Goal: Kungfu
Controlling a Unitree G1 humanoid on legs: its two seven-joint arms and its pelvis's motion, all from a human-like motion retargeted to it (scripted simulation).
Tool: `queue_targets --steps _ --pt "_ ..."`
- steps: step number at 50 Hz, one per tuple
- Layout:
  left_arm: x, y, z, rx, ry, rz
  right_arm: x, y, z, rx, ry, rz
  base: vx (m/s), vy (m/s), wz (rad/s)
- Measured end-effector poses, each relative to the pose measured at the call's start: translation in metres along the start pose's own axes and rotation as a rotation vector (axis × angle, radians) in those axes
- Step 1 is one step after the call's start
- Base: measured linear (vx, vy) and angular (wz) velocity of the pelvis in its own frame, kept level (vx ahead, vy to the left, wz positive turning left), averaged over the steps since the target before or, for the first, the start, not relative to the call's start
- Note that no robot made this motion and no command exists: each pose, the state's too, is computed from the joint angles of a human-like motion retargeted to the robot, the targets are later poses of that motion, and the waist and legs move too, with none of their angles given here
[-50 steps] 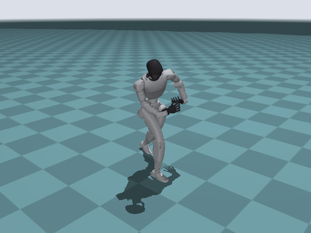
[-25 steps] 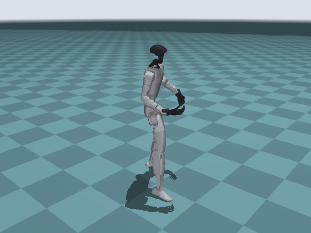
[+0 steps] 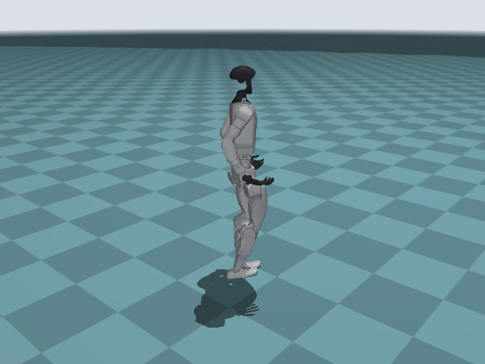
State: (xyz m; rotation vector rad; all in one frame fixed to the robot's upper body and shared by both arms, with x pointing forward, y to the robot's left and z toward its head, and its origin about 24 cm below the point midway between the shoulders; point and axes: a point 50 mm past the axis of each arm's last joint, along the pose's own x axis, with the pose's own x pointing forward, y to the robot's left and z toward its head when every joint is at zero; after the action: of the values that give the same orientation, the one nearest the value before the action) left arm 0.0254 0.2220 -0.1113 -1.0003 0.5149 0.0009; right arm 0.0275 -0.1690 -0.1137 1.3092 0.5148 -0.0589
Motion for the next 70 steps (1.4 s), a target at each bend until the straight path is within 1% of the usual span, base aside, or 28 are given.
queue_targets --steps 2,5,8,10,13,15,17,18,20,22,25,27,30,33,36,38,40,42,45,48,49,53,58,62,63,65,68,70 --pt "-0.01 0.013 0.028 0.237 0.088 0.078 0.006 -0.005 0.001 -0.228 0.135 0.017 0.11 -0.08 0.09" --pt "-0.017 0.034 0.056 0.611 0.246 0.283 0.015 -0.018 0.011 -0.581 0.311 -0.077 -0.02 0.04 0.48" --pt "-0.011 0.057 0.048 0.876 0.462 0.562 0.034 -0.033 0.029 -0.915 0.36 -0.332 -0.27 0.03 -0.59" --pt "-0.007 0.066 0.019 0.963 0.656 0.642 0.046 -0.041 0.038 -1.094 0.379 -0.562 -0.31 0.03 -0.99" --pt "-0.01 0.062 -0.032 0.875 1.013 0.587 0.047 -0.051 0.036 -1.26 0.523 -0.87 -0.27 -0.08 -0.96" --pt "-0.01 0.051 -0.061 0.775 1.189 0.497 0.04 -0.057 0.026 -1.295 0.702 -0.909 -0.16 -0.29 -1.43" --pt "-0.014 0.043 -0.085 0.857 1.322 0.562 0.037 -0.058 0.008 -1.316 0.89 -0.795 -0.1 -0.4 -0.94" --pt "-0.019 0.044 -0.09 0.981 1.341 0.681 0.036 -0.058 0.003 -1.377 0.99 -0.726 -0.09 -0.41 -0.9" --pt "-0.015 0.043 -0.092 1.091 1.196 0.761 0.027 -0.063 0.013 -1.577 1.14 -0.772 -0.11 -0.44 -1.69" --pt "-0.012 0.044 -0.09 1.051 1.054 0.727 0.032 -0.061 0.029 -1.795 1.136 -0.753 -0.2 -0.58 -2.63" --pt "-0.022 0.052 -0.075 0.926 0.977 0.592 0.044 -0.053 0.046 -2.016 1.103 -0.652 -0.21 -0.57 -1.97" --pt "-0.038 0.058 -0.068 0.835 1.026 0.543 0.046 -0.053 0.052 -2.06 1.148 -0.618 -0.3 -0.8 -2.13" --pt "-0.075 0.07 -0.054 0.687 1.229 0.529 0.044 -0.054 0.048 -1.97 1.211 -0.6 -0.17 -0.72 -1.84" --pt "-0.122 0.08 -0.038 0.678 1.525 0.645 0.034 -0.06 0.028 -1.705 1.164 -0.646 -0.07 -0.92 -0.91" --pt "-0.139 0.084 -0.032 0.807 1.58 0.871 0.03 -0.061 0.014 -1.413 1.064 -0.643 -0.03 -0.81 -1.11" --pt "-0.137 0.086 -0.029 0.891 1.518 0.963 0.028 -0.062 0.013 -1.284 1.006 -0.676 0.05 -0.7 -0.95" --pt "-0.125 0.087 -0.028 0.936 1.448 0.972 0.026 -0.062 0.014 -1.188 0.977 -0.691 0.07 -0.58 -1.68" --pt "-0.103 0.084 -0.034 0.935 1.385 0.911 0.022 -0.063 0.016 -1.108 0.971 -0.695 0.11 -0.56 -2.13" --pt "-0.059 0.073 -0.048 0.894 1.253 0.738 0.016 -0.066 0.022 -1.047 0.97 -0.755 0.17 -0.56 -2.21" --pt "-0.004 0.053 -0.054 0.886 1.061 0.527 0.021 -0.064 0.037 -1.135 0.922 -0.778 0.2 -0.41 -2.16" --pt "0.008 0.048 -0.054 0.903 1.011 0.5 0.025 -0.062 0.042 -1.181 0.913 -0.772 0.17 -0.29 -1.94" --pt "0.031 0.042 -0.042 1.084 0.877 0.547 0.05 -0.046 0.074 -1.451 0.888 -0.742 0.24 -0.23 -1.83" --pt "0.012 0.056 -0.028 1.398 0.955 0.602 0.101 -0.004 0.117 -1.819 0.699 -0.613 0.44 -0.2 -1.7" --pt "-0.026 0.07 -0.03 1.466 1.144 0.635 0.136 0.041 0.147 -2.022 0.432 -0.536 0.61 -0.27 0.62" --pt "-0.036 0.072 -0.032 1.435 1.189 0.656 0.144 0.054 0.154 -2.06 0.342 -0.524 0.51 -0.41 -0.25" --pt "-0.056 0.074 -0.047 1.28 1.263 0.679 0.159 0.081 0.164 -2.123 0.153 -0.489 0.59 -0.49 -2.6" --pt "-0.078 0.073 -0.062 1.034 1.316 0.707 0.171 0.117 0.178 -2.119 -0.093 -0.453 0.81 -0.31 -1.11" --pt "-0.098 0.071 -0.073 0.872 1.341 0.737 0.171 0.125 0.184 -2.071 -0.147 -0.457 1.0 -0.28 -0.6"
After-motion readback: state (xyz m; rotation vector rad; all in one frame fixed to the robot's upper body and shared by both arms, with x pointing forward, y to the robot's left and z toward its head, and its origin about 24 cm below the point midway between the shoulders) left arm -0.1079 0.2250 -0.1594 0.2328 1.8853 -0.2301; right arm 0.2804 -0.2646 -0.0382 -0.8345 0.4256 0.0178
